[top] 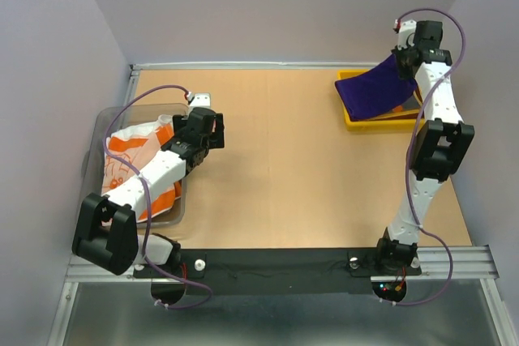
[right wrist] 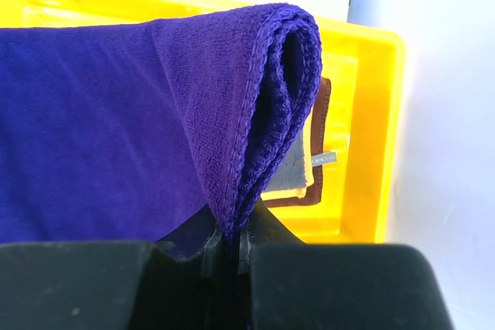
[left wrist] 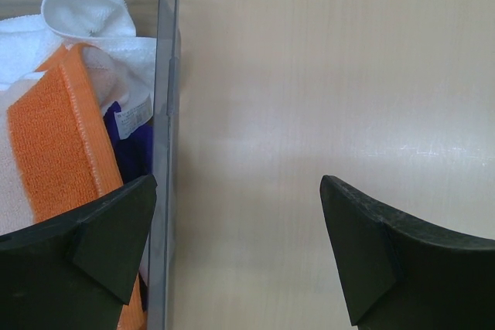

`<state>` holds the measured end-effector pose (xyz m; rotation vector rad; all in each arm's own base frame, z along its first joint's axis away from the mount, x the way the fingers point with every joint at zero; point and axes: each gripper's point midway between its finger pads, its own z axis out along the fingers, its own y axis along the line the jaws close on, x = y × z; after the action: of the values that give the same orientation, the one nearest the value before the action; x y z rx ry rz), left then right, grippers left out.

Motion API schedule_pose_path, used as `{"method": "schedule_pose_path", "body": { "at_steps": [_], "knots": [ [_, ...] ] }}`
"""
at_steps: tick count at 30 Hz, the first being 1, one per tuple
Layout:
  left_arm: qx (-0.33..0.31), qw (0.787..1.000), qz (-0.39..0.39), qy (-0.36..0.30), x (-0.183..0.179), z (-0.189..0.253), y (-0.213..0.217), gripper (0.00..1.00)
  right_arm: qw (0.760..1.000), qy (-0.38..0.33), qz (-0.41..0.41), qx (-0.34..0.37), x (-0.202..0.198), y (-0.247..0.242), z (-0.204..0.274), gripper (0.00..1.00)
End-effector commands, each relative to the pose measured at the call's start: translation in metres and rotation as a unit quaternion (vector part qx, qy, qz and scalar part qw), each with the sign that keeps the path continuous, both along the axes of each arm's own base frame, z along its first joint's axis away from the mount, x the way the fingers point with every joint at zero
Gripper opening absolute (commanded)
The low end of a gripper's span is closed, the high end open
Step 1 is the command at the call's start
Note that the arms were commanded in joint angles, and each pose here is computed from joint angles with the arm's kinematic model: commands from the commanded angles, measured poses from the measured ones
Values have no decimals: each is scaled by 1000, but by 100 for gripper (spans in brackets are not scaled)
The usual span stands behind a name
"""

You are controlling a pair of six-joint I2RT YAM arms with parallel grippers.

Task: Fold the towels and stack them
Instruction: Neatly place the folded towel into the bin

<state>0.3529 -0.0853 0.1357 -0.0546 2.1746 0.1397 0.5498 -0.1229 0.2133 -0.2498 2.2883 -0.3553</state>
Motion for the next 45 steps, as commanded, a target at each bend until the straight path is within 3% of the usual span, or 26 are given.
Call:
{"method": "schedule_pose_path", "body": {
  "at_steps": [1,18,32,45],
  "knots": [
    [2,1000,6,-16,7,7,2,98,1000,-22,2,-8,11,-8,10,0],
    [-1,1000,-4,-6,8,2,-2,98,997,11,-75,-3,-5,-41,-33,0],
    [-6,1000,-10,0,8,-1,-6,98,991,-7,-126,-34,18,-67,-62,0],
    [-5,1000,-10,4,9,-3,-6,98,979,-1,-199,-52,12,-94,-98,1]
  ]
}}
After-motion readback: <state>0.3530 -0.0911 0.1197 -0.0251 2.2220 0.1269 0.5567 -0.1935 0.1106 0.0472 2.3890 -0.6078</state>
